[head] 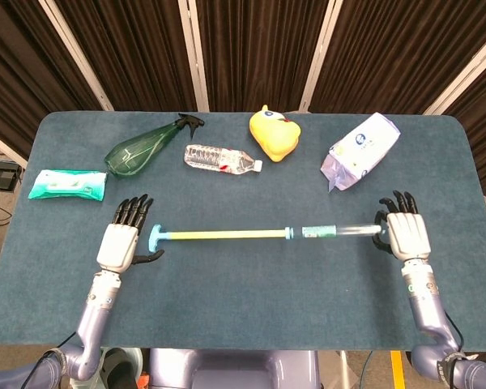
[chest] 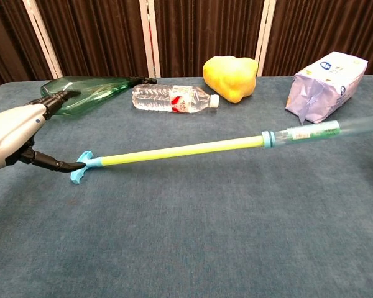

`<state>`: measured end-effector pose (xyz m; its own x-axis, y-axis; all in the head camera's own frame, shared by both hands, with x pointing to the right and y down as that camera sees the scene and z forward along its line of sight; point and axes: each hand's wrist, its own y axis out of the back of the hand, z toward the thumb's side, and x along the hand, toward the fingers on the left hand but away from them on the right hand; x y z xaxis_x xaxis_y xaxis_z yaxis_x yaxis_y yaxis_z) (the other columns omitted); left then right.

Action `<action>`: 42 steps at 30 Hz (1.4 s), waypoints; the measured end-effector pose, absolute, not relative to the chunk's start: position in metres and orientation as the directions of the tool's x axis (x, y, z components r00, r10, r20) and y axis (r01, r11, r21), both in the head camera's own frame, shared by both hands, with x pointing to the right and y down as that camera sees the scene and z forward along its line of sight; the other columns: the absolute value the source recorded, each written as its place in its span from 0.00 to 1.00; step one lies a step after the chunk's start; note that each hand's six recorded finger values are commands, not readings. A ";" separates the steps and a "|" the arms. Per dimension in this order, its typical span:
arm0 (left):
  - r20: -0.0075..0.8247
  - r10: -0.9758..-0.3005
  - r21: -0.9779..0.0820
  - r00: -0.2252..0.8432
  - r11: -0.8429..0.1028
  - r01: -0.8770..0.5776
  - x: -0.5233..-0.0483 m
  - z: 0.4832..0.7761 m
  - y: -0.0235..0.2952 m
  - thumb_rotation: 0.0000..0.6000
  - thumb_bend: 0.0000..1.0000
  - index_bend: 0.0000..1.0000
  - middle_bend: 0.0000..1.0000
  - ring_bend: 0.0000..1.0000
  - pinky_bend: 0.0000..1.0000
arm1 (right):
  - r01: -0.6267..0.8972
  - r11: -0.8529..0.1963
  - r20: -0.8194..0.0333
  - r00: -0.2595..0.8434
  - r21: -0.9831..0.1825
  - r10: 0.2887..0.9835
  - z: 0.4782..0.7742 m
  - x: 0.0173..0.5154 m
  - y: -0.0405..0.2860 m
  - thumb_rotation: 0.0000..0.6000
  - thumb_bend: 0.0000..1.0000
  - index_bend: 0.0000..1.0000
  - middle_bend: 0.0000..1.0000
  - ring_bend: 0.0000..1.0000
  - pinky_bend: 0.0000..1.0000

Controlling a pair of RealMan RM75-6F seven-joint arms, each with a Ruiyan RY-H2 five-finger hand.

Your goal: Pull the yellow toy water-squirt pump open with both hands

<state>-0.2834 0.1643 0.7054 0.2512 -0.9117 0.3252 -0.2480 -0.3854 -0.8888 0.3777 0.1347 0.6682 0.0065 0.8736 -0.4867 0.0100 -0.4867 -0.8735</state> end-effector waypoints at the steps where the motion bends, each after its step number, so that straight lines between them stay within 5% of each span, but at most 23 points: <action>1: 0.334 -0.909 -0.885 0.248 -0.393 -0.249 -0.284 0.707 0.164 0.81 0.00 0.00 0.00 0.00 0.05 | 0.006 -0.495 -0.495 0.003 -0.869 0.869 0.669 0.378 0.136 1.00 0.36 0.30 0.02 0.00 0.00; 3: 0.350 -0.905 -0.877 0.242 -0.407 -0.254 -0.284 0.709 0.164 0.77 0.00 0.00 0.00 0.00 0.05 | -0.004 -0.520 -0.520 -0.004 -0.854 0.854 0.671 0.381 0.142 1.00 0.32 0.14 0.00 0.00 0.00; 7: 0.361 -0.900 -0.866 0.246 -0.421 -0.270 -0.282 0.709 0.164 0.77 0.00 0.00 0.00 0.00 0.05 | -0.016 -0.539 -0.539 -0.006 -0.842 0.842 0.669 0.380 0.145 1.00 0.23 0.00 0.00 0.00 0.00; 17: 0.327 -0.907 -0.868 0.267 -0.400 -0.296 -0.284 0.691 0.163 0.77 0.00 0.00 0.00 0.00 0.05 | -0.035 -0.559 -0.559 0.007 -0.829 0.829 0.654 0.383 0.147 1.00 0.02 0.00 0.00 0.00 0.00; 28: 0.309 -0.906 -0.883 0.290 -0.386 -0.265 -0.314 0.658 0.168 0.76 0.00 0.00 0.00 0.00 0.05 | -0.039 -0.483 -0.484 0.023 -0.875 0.875 0.616 0.388 0.154 1.00 0.01 0.00 0.00 0.00 0.00; 33: 0.353 -0.895 -0.894 0.274 -0.409 -0.182 -0.357 0.629 0.178 0.86 0.01 0.00 0.00 0.00 0.05 | -0.062 -0.373 -0.374 0.000 -0.926 0.928 0.580 0.401 0.162 1.00 0.02 0.00 0.00 0.00 0.00; 38: 0.436 -0.887 -0.886 0.151 -0.453 -0.103 -0.417 0.594 0.206 0.90 0.01 0.00 0.00 0.00 0.05 | -0.082 -0.281 -0.274 -0.087 -0.956 0.958 0.546 0.432 0.194 1.00 0.05 0.00 0.00 0.00 0.00; 42: 0.474 -0.878 -0.873 0.062 -0.478 -0.097 -0.443 0.581 0.233 0.92 0.01 0.00 0.00 0.00 0.05 | -0.068 -0.282 -0.273 -0.118 -0.957 0.955 0.534 0.449 0.226 1.00 0.05 0.00 0.00 0.00 0.00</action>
